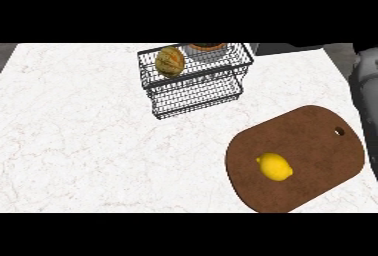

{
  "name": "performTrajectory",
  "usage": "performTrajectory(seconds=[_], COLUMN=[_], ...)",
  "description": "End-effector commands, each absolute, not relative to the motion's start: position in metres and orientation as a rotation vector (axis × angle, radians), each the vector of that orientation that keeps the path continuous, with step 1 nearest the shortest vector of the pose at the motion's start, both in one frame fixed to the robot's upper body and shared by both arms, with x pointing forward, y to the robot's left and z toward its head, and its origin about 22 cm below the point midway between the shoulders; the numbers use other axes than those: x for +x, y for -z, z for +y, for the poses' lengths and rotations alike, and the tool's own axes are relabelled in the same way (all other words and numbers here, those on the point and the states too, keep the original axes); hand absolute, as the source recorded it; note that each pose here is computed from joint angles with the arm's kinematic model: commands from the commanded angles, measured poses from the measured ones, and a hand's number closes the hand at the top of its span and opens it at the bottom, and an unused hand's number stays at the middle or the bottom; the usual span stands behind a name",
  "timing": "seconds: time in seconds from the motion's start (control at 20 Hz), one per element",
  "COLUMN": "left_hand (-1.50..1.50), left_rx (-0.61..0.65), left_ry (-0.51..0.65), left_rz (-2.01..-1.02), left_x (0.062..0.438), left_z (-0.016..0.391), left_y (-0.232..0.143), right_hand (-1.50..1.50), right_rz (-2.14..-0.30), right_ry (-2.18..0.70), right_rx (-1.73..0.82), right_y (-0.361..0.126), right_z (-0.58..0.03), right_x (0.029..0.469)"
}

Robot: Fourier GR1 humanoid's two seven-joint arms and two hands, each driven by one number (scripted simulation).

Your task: Pick the squash from the cutting board and place it in the tiered basket

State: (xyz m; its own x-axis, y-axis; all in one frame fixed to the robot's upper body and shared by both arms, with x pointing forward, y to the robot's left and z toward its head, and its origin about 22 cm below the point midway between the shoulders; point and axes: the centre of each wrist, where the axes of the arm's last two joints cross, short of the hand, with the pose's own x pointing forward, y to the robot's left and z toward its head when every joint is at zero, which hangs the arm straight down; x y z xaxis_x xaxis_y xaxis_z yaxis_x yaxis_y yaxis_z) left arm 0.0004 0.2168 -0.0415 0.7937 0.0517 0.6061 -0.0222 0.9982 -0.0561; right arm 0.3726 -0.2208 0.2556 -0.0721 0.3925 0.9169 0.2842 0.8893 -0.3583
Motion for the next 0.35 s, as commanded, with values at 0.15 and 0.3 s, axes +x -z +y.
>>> performTrajectory(seconds=[0.15,0.3], left_hand=[0.0,0.0], left_rx=[0.0,-0.004], left_ry=[-0.027,-0.066], left_rz=[-1.202,-1.197], left_x=[0.104,0.102], left_z=[0.231,0.227], left_y=[0.013,0.013], right_hand=[-1.5,-1.5], right_rz=[-1.648,-1.671], right_ry=[-0.141,-0.145], right_rx=[-0.506,-0.492], right_y=[-0.257,-0.27], right_z=[-0.275,-0.295], right_x=[0.359,0.352])
